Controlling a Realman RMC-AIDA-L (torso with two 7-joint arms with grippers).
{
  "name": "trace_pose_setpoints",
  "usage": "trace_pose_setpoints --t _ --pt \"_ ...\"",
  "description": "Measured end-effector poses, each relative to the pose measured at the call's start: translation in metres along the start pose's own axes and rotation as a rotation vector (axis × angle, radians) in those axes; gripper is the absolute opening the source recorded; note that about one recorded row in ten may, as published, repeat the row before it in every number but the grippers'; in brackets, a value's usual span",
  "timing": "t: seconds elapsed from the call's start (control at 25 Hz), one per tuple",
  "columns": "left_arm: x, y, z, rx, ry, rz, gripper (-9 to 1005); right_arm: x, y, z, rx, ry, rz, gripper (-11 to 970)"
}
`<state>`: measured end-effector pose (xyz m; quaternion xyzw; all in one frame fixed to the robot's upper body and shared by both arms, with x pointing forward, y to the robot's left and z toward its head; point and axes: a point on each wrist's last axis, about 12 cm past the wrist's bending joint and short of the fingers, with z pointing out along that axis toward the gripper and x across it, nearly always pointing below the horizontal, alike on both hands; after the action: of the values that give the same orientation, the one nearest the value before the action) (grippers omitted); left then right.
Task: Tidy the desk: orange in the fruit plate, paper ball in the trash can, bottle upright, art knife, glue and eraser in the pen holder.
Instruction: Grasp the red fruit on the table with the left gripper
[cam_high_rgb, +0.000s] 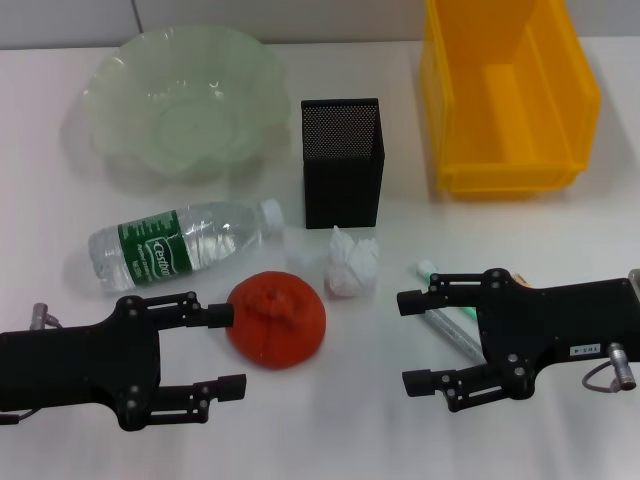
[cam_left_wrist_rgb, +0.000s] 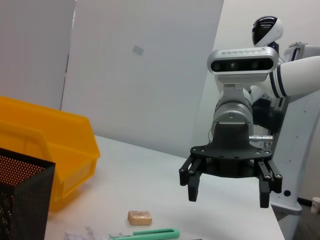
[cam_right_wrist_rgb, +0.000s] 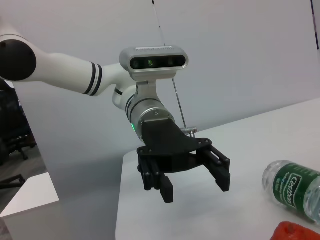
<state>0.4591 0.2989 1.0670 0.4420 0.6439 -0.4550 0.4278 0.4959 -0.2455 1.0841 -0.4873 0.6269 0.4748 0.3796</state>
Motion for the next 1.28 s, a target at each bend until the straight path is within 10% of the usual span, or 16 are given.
trace_pose_setpoints --t 1.28 --pt "-0.003 0.020 0.045 -0.050 0.051 0.066 739 0.021 0.018 -0.008 0.020 -0.061 0.032 832"
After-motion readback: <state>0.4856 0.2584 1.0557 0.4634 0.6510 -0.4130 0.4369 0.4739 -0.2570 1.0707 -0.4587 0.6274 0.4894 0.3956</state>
